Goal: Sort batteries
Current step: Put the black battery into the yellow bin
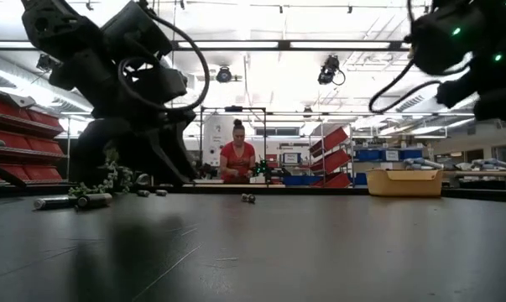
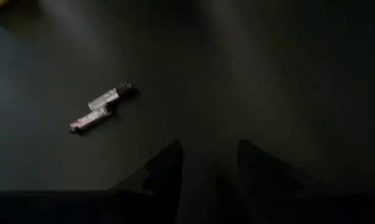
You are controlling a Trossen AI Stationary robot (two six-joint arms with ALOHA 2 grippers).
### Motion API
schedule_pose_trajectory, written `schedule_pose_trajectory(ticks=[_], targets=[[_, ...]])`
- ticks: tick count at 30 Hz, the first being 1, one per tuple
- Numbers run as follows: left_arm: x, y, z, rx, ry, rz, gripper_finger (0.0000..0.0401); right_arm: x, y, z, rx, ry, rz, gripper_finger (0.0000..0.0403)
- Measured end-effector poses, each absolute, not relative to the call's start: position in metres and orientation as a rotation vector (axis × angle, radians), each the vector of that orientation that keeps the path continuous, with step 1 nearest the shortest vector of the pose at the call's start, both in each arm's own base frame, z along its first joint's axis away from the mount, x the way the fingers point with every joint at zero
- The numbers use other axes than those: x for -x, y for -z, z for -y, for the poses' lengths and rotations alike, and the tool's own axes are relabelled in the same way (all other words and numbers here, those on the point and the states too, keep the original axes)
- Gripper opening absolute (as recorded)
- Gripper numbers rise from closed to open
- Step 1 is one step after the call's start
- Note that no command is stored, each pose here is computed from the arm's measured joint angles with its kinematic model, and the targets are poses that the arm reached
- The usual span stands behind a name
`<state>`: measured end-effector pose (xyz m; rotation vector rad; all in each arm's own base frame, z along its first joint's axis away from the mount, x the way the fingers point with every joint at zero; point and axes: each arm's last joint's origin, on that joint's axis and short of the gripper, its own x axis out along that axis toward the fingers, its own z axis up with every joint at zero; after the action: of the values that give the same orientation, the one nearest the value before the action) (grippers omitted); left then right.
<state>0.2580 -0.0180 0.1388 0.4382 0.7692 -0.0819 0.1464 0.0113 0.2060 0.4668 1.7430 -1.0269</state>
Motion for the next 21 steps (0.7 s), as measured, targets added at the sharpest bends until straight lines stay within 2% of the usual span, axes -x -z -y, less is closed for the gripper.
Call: schedule_pose_trajectory(ticks=[2,4,10,14,18,21], targets=[[-0.258,-0.14,0.018,-0.432,0.078,-0.763,0.0158,-0.142,-0.208,-0.015,-0.585,1.18,-1.683,0.0127],[-0.258,-0.14,0.018,-0.429,0.077,-0.764,0.0158,-0.141,-0.208,-0.02,-0.7,1.246,-1.658,0.0117],[-0.258,-0.14,0.018,-0.419,0.073,-0.764,0.0158,-0.164,-0.199,-0.036,-0.842,1.11,-1.472,0.0092],[-0.258,-0.14,0.018,-0.409,0.069,-0.765,0.0158,-0.181,-0.193,-0.04,-0.701,0.881,-1.421,0.0083],[-0.259,-0.141,0.018,-0.408,0.067,-0.755,0.0158,-0.19,-0.186,-0.036,-0.476,0.692,-1.49,0.0081],[-0.259,-0.141,0.018,-0.406,0.066,-0.757,0.0158,-0.195,-0.179,-0.026,-0.408,0.649,-1.549,0.0077]])
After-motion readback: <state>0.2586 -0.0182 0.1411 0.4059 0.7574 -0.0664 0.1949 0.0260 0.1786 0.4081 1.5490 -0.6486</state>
